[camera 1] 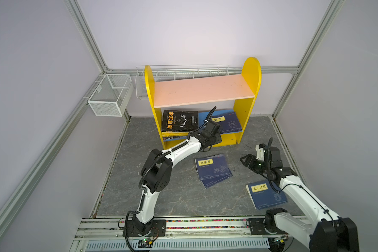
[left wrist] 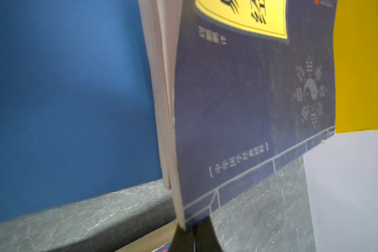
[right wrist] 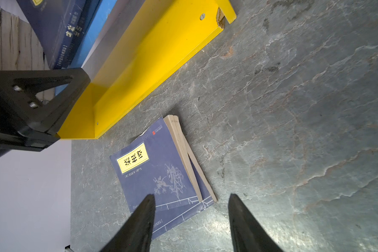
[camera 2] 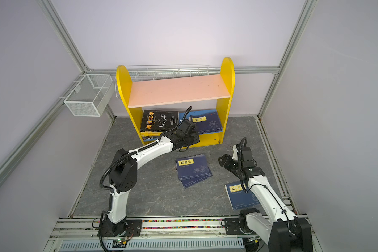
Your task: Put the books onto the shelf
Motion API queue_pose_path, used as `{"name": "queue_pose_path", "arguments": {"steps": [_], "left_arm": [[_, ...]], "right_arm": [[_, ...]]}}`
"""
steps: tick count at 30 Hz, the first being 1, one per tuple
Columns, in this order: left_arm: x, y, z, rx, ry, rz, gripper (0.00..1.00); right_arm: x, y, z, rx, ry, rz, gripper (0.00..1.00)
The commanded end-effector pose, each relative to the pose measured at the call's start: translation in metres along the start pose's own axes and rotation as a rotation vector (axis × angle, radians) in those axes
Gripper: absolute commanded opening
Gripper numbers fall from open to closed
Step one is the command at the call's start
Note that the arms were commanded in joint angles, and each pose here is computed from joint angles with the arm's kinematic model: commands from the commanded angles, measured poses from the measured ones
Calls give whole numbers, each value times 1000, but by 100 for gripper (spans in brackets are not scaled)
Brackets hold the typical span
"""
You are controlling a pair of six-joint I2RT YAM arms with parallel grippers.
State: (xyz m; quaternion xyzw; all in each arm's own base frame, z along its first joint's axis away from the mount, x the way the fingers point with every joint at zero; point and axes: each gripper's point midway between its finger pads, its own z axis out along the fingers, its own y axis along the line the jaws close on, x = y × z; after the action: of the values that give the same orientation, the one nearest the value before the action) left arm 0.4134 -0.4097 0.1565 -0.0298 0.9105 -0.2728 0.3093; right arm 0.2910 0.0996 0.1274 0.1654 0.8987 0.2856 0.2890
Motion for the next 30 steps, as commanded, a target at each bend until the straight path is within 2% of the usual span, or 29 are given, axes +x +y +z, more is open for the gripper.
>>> {"name": "queue_pose_path", "arguments": {"steps": [1, 18, 25, 30], "left_arm": [[-16, 0, -4, -16, -35, 7, 0], [-20, -4, -4, -15, -22, 37, 0], [-18, -11, -34, 22, -62, 64, 0], [1, 12, -63, -16, -76, 108, 0]], "right_arm": [[3, 2, 1, -7, 16, -20, 57], [0, 4, 3, -7, 23, -26, 57], [-2, 4, 2, 4, 18, -29, 57], [0, 2, 2, 19, 28, -56, 57]]}}
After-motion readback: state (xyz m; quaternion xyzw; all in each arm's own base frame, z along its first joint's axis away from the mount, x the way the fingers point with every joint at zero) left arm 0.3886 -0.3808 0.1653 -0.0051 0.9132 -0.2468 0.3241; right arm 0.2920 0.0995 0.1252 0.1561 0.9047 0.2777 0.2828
